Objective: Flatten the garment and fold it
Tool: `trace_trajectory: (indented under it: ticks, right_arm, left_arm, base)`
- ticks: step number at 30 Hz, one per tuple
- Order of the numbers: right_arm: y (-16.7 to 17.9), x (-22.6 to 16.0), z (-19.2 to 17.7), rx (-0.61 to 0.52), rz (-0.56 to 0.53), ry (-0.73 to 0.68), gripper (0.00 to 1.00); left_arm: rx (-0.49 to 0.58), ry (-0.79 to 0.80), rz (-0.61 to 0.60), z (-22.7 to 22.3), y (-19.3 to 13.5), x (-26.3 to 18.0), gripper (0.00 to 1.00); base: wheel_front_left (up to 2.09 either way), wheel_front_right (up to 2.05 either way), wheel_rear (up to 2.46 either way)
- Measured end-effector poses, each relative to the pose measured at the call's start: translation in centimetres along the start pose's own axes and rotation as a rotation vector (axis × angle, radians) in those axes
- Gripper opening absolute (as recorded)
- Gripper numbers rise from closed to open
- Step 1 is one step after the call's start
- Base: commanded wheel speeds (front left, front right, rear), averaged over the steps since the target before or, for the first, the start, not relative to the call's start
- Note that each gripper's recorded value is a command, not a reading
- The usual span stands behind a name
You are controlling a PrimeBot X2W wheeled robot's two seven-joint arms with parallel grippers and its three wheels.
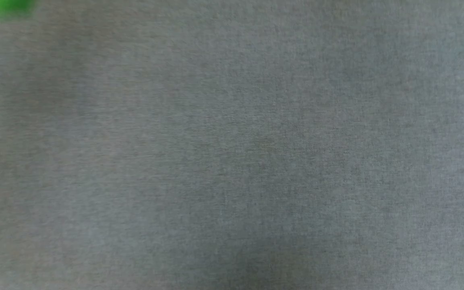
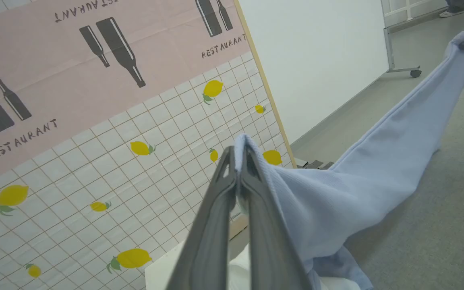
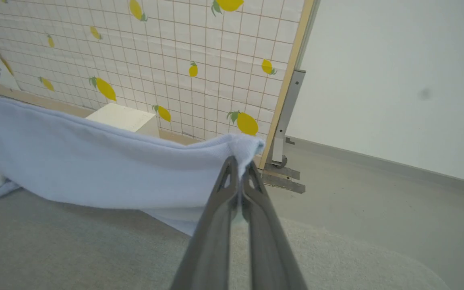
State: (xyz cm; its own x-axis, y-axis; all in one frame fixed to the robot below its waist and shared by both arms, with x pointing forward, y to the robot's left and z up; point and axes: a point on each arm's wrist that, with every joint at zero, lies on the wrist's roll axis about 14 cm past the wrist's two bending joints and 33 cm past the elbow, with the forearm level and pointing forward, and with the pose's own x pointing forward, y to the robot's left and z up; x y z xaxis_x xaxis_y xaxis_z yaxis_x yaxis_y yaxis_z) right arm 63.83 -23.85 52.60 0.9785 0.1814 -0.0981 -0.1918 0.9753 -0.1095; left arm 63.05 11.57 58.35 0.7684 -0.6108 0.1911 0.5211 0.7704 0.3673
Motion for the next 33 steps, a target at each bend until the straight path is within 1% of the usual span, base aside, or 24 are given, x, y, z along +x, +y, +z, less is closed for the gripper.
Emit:
trace_trajectory:
  ticks: [6,8,10,12,15,18,20,22,25,29,32,33]
  right_arm:
    - [1.2,-6.5,-2.9,0.081,-0.005,0.091,0.00]
    - [1.7,-8.6,-3.8,0.110,-0.014,0.123,0.00]
    - [2.2,-10.7,-4.7,0.144,-0.029,0.155,0.00]
    - [2.7,-12.4,-5.5,0.166,-0.038,0.185,0.00]
    - [3.1,-14.7,-6.5,0.173,-0.054,0.232,0.00]
    - [3.5,-17.0,-7.9,0.199,-0.077,0.278,0.00]
    - [3.7,-18.4,-8.8,0.211,-0.092,0.311,0.00]
    - [4.1,-19.9,-10.0,0.211,-0.096,0.358,0.00]
    - [5.1,-22.6,-12.5,0.211,-0.084,0.468,0.00]
    - [5.8,-25.8,-14.7,0.221,-0.082,0.573,0.00]
    - [6.4,-27.8,-15.8,0.225,-0.076,0.641,0.00]
    - [6.8,-28.7,-16.5,0.221,-0.063,0.684,0.00]
  left_arm:
    - [-0.090,0.058,-0.019,0.6,-3.8,-5.2,0.00]
    - [-0.119,0.093,-0.031,0.6,-5.6,-6.8,0.00]
    - [-0.171,0.153,-0.035,0.0,-7.7,-8.8,0.00]
    - [-0.218,0.234,-0.027,-0.9,-9.4,-10.7,0.00]
    - [-0.282,0.406,-0.041,-3.2,-12.8,-14.4,0.00]
    - [-0.374,0.562,-0.036,-4.8,-16.0,-18.0,0.00]
    - [-0.433,0.656,-0.029,-5.6,-17.6,-20.1,0.00]
    - [-0.492,0.742,-0.022,-6.2,-19.1,-22.1,0.00]
    - [-0.589,0.879,-0.018,-6.8,-21.6,-25.4,0.00]
    - [-0.690,0.998,-0.015,-6.5,-24.0,-28.4,0.00]
    - [-0.735,1.060,-0.005,-6.1,-24.9,-30.0,0.00]
    - [-0.752,1.087,-0.006,-6.0,-25.4,-30.7,0.00]
  base:
    - [0.00,0.00,0.00]
    - [0.00,0.00,0.00]
    - [0.00,0.00,0.00]
    - [0.00,0.00,0.00]
    - [0.00,0.00,0.00]
    - [0.00,0.00,0.00]
    - [0.00,0.00,0.00]
    - [0.00,0.00,0.00]
    - [0.00,0.00,0.00]
    - [0.00,0.00,0.00]
    - [0.00,0.00,0.00]
    - [0.00,0.00,0.00]
